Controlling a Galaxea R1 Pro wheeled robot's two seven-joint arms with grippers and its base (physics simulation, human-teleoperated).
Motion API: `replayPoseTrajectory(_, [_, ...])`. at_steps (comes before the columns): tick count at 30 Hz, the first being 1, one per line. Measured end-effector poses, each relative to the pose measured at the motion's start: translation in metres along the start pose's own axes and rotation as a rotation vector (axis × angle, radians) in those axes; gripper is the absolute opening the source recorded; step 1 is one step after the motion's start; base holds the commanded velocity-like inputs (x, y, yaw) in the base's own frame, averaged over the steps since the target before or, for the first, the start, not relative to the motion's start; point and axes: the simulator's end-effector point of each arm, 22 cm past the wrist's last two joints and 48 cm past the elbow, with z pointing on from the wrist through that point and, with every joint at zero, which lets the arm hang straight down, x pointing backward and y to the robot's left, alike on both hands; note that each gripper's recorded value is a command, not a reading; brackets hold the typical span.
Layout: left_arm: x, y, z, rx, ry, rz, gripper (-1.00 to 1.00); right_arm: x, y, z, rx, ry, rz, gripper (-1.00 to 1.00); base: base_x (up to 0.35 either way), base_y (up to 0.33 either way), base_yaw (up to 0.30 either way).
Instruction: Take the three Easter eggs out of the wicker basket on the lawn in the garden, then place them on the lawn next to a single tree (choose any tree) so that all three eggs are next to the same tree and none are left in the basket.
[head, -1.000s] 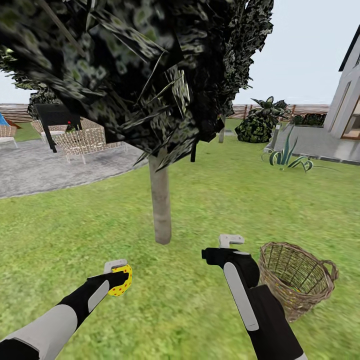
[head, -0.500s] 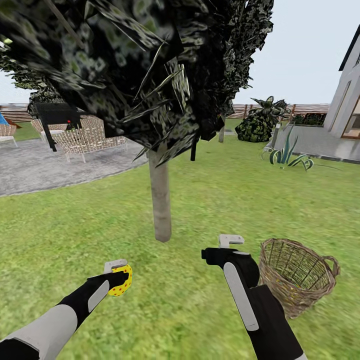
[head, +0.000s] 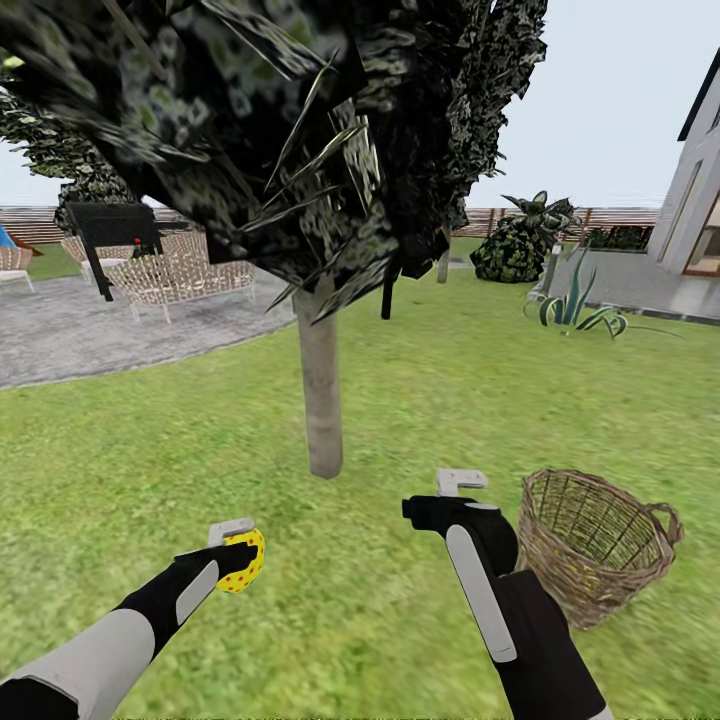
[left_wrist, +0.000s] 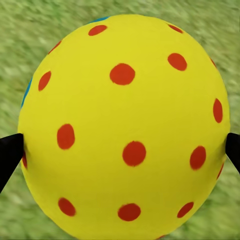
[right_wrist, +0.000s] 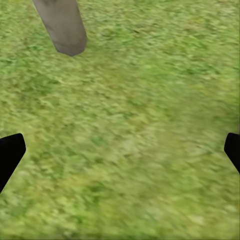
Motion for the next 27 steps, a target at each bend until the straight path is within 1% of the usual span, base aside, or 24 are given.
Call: replayPoseTrajectory(27, [0.048,0.008,0.035,0.0,0.0,0.0,-1.0,0.053,-0.004,0.028,0.0,0.001,-0.001,1.0,0.0,0.0,0.0])
